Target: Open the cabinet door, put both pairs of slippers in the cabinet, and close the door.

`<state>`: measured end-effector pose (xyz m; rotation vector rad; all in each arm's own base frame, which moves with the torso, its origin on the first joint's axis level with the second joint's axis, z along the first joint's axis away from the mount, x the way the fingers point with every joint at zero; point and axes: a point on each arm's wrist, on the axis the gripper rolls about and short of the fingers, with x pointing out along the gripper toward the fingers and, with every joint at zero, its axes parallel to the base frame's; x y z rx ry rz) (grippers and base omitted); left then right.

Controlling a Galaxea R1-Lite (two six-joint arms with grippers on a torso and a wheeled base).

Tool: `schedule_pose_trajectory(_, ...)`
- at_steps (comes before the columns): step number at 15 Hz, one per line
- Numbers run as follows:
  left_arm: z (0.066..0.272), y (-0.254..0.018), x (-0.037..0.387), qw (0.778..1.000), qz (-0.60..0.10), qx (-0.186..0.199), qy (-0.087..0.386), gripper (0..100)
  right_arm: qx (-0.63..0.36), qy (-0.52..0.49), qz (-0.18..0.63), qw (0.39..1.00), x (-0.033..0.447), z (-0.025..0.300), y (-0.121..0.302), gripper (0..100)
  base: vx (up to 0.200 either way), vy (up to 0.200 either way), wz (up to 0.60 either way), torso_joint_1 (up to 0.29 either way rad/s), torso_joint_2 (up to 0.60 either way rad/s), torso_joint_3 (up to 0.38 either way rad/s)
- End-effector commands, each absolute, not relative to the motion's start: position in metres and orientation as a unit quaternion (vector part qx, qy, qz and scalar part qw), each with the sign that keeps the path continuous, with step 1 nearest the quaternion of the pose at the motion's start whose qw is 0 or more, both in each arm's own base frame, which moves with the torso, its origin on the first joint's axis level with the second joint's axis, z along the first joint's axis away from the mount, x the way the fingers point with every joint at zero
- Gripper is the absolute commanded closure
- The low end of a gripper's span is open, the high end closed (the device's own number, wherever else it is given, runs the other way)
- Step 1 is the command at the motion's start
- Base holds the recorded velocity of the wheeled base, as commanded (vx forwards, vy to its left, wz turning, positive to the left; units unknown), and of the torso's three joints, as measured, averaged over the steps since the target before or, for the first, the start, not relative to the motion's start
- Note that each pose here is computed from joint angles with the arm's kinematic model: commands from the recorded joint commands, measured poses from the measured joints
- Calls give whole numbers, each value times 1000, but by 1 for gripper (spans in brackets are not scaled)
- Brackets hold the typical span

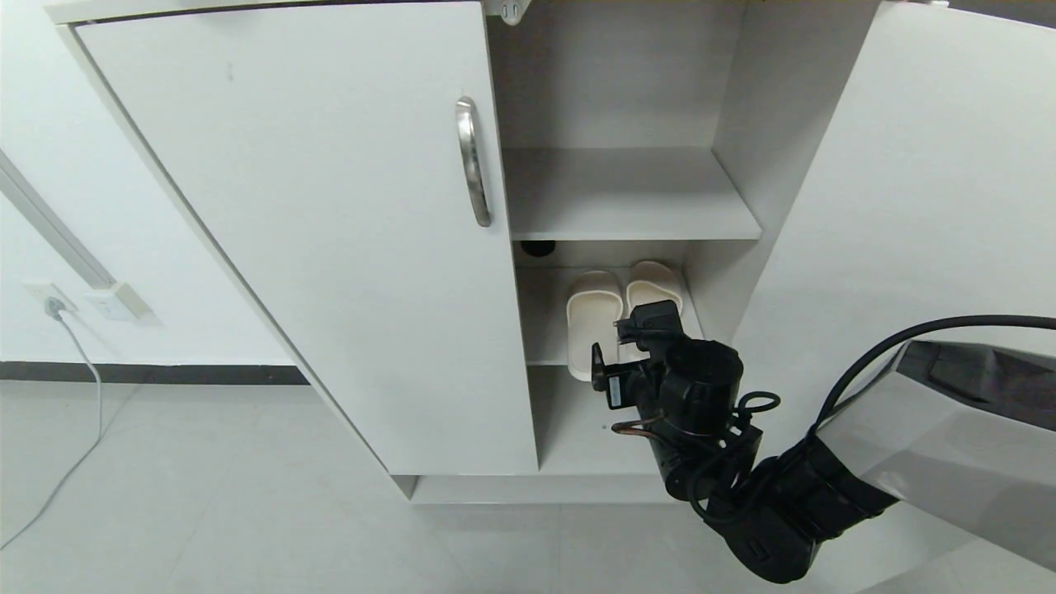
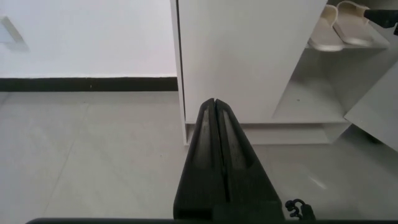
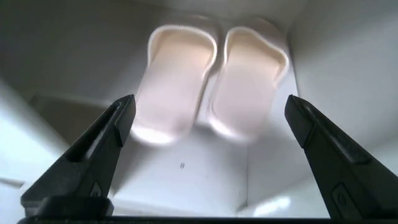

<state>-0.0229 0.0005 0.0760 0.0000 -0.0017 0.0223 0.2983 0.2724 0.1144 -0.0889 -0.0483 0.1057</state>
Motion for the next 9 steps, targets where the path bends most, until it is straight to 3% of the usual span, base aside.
schedule_pose_trajectory(1, 76, 0, -23, 1000, 12, 0, 0, 100, -46, -23, 53, 997, 299, 113, 273, 0, -200, 0, 0, 7, -2, 2)
schedule_pose_trajectory(4, 76, 0, -23, 1000, 12, 1, 0, 100, -46, -23, 54, 997, 299, 113, 273, 0, -200, 0, 0, 1, 1, -1)
schedule_pose_trajectory(9, 76, 1, -23, 1000, 15, 0, 1, 100, -48, -20, 55, 997, 298, 111, 272, 0, 0, 0, 0, 0, 0, 0)
